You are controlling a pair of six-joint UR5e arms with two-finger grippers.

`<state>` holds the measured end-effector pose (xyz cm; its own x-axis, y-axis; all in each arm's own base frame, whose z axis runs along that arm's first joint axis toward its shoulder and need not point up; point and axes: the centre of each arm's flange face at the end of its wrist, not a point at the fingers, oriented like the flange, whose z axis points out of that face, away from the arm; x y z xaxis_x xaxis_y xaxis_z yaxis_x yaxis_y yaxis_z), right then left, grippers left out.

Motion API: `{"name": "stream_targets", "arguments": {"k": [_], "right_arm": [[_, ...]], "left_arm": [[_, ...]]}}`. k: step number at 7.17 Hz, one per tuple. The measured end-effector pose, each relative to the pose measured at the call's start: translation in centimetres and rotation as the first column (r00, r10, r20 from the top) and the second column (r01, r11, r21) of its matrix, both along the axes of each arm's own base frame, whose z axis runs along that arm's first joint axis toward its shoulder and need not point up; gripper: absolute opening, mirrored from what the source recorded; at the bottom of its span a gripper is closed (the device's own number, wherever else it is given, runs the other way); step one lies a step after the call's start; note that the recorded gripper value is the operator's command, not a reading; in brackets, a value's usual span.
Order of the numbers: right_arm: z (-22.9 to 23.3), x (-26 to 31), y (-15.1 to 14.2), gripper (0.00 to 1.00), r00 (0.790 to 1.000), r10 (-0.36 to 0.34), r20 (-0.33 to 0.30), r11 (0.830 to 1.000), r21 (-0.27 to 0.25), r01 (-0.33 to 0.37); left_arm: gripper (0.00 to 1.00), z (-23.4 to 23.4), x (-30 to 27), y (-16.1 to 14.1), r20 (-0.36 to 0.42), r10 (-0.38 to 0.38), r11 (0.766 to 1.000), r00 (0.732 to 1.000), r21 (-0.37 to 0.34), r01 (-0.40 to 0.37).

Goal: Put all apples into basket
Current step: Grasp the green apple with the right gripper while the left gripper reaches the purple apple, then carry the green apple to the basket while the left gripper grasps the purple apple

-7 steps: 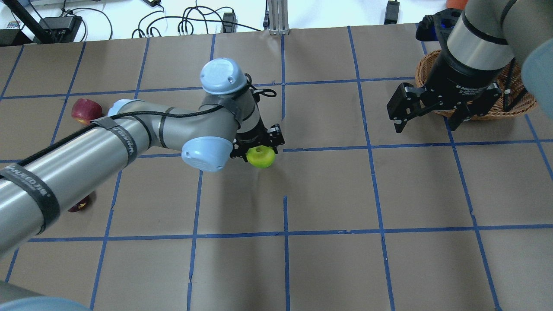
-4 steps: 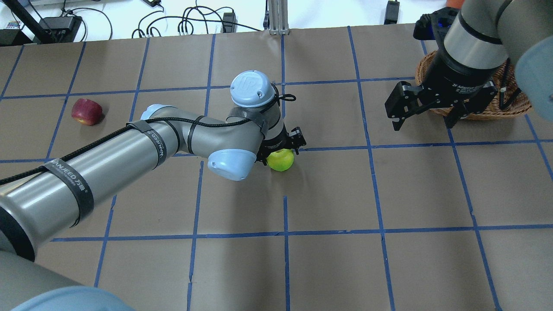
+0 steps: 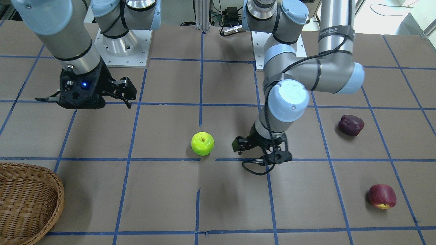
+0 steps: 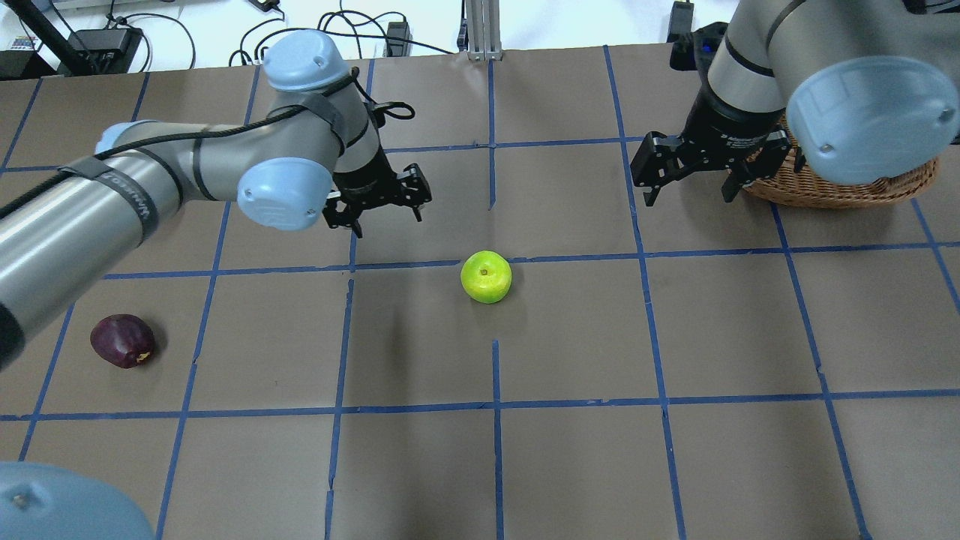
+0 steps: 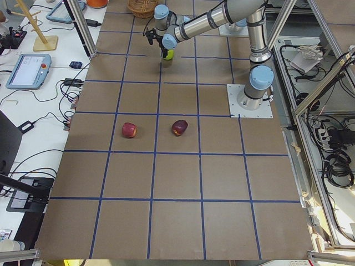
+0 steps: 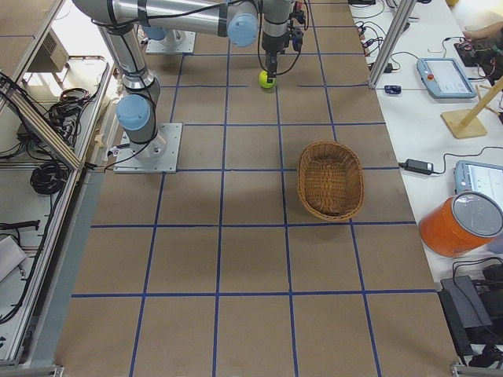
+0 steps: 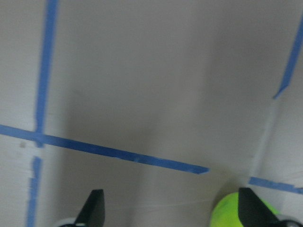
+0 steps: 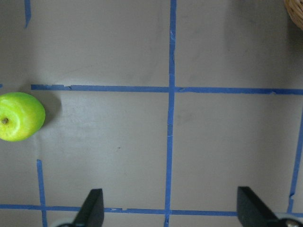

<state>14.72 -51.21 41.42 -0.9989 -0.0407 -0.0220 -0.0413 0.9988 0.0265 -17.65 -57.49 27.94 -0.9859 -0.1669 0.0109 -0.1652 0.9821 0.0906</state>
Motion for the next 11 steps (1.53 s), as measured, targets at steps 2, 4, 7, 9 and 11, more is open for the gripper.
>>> {"name": "stream_targets", "arguments": {"k": [2,4,7,9,11], "right_arm": [[-3.6,5.5,-0.9,1.0,0.999,-0.035,-0.003,0.999,0.006,0.035],[-7.5,12.3,-0.5,1.0,0.997,-0.072,-0.014,0.997,0.02,0.072],[-12.5,19.5,0.9,1.0,0.996,-0.083,-0.026,0.996,0.037,0.084],[-14.8,21.8,1.6,1.0,0.998,-0.063,-0.002,0.995,0.075,0.063],[-17.0,22.7,1.1,1.0,0.998,-0.052,0.017,0.995,0.085,0.051]], "left_arm": [[1.0,2.8,9.6,1.4,0.069,-0.151,0.985,0.986,0.095,0.145],[1.0,4.0,18.5,3.5,0.05,-0.172,0.98,0.984,0.112,0.166],[1.0,4.1,30.2,7.1,0.064,0.098,0.99,0.993,0.099,-0.104],[1.0,1.9,35.2,8.8,0.082,0.23,0.969,0.97,0.069,-0.236],[1.0,-2.3,37.4,10.6,0.096,0.305,0.95,0.947,0.036,-0.31]]}}
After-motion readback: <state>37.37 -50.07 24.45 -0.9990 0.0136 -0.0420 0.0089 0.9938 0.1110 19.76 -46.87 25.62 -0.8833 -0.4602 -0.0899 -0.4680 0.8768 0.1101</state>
